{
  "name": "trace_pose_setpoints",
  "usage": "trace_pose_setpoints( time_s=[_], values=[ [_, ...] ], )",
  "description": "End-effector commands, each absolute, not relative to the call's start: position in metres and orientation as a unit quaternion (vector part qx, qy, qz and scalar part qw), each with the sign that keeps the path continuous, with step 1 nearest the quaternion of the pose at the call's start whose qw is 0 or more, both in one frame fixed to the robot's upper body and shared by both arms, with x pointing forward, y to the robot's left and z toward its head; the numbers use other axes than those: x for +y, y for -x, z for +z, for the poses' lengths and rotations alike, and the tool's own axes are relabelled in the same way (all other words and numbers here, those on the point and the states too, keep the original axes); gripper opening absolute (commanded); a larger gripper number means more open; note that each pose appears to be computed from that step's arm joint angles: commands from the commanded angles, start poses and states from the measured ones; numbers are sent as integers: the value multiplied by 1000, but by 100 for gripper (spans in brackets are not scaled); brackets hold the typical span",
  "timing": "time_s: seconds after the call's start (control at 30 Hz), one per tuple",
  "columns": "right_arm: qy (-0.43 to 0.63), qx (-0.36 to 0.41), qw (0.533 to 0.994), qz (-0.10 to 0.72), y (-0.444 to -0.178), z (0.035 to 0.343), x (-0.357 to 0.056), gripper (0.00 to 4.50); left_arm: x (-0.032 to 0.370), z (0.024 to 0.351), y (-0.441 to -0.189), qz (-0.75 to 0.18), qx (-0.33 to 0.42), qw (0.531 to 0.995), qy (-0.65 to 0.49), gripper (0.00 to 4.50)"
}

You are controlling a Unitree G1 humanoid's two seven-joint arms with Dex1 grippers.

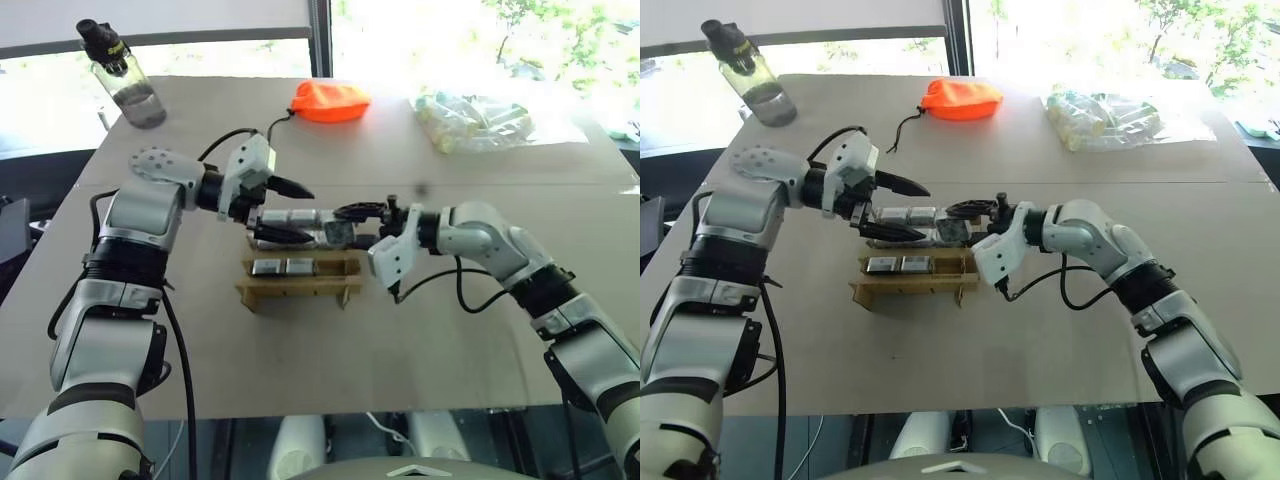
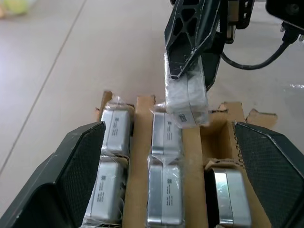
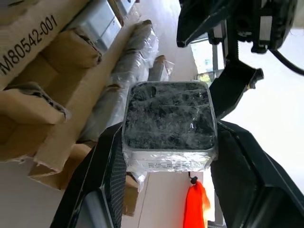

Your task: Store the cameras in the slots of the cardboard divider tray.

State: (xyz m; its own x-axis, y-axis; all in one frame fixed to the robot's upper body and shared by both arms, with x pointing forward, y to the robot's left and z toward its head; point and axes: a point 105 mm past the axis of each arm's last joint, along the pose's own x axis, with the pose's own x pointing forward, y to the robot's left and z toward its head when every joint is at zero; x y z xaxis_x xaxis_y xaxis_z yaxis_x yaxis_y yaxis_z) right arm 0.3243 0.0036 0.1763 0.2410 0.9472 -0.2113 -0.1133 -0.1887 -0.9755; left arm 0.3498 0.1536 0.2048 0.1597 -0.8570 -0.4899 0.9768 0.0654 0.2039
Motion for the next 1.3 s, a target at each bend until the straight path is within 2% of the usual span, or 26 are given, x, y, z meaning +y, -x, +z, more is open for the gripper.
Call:
trace_pose_setpoints(
  time_s=[0.03, 0.33, 0.47, 0.5, 0.53, 0.67, 0.7, 0.77, 0.83, 0.87, 0.93, 0.97, 1.13, 1.3],
  values=[
    [597, -391, 509, 482, -323, 194, 13, 191, 150, 219, -352, -635, 115, 723, -246, 450],
    [610, -385, 514, 464, -330, 194, 19, 191, 147, 221, -354, -637, 124, 726, -229, 450],
    [611, -385, 512, 465, -330, 191, 20, 191, 144, 222, -352, -640, 124, 724, -226, 351],
    [610, -385, 511, 466, -330, 190, 21, 191, 143, 222, -351, -641, 124, 723, -225, 305],
    [610, -386, 511, 467, -330, 190, 22, 191, 143, 221, -350, -643, 124, 722, -225, 280],
    [605, -389, 513, 468, -329, 190, 24, 191, 144, 220, -349, -644, 127, 720, -227, 95],
    [604, -390, 512, 470, -329, 190, 25, 191, 144, 219, -348, -646, 130, 718, -226, 65],
    [606, -371, 516, 479, -330, 186, 24, 191, 142, 217, -346, -649, 134, 714, -227, 68],
    [605, -367, 518, 480, -331, 186, 24, 299, 142, 214, -344, -651, 139, 710, -229, 68],
    [605, -373, 518, 476, -330, 188, 24, 333, 141, 212, -343, -652, 142, 708, -229, 68],
    [606, -391, 513, 464, -329, 194, 25, 433, 141, 210, -341, -655, 146, 705, -230, 68],
    [606, -397, 513, 460, -329, 196, 25, 450, 141, 210, -341, -655, 147, 704, -230, 68],
    [594, -401, 533, 450, -331, 199, 22, 450, 140, 211, -342, -655, 142, 705, -231, 68],
    [527, -371, 606, 466, -326, 201, -3, 450, 140, 221, -341, -659, 119, 704, -236, 68]
  ],
)
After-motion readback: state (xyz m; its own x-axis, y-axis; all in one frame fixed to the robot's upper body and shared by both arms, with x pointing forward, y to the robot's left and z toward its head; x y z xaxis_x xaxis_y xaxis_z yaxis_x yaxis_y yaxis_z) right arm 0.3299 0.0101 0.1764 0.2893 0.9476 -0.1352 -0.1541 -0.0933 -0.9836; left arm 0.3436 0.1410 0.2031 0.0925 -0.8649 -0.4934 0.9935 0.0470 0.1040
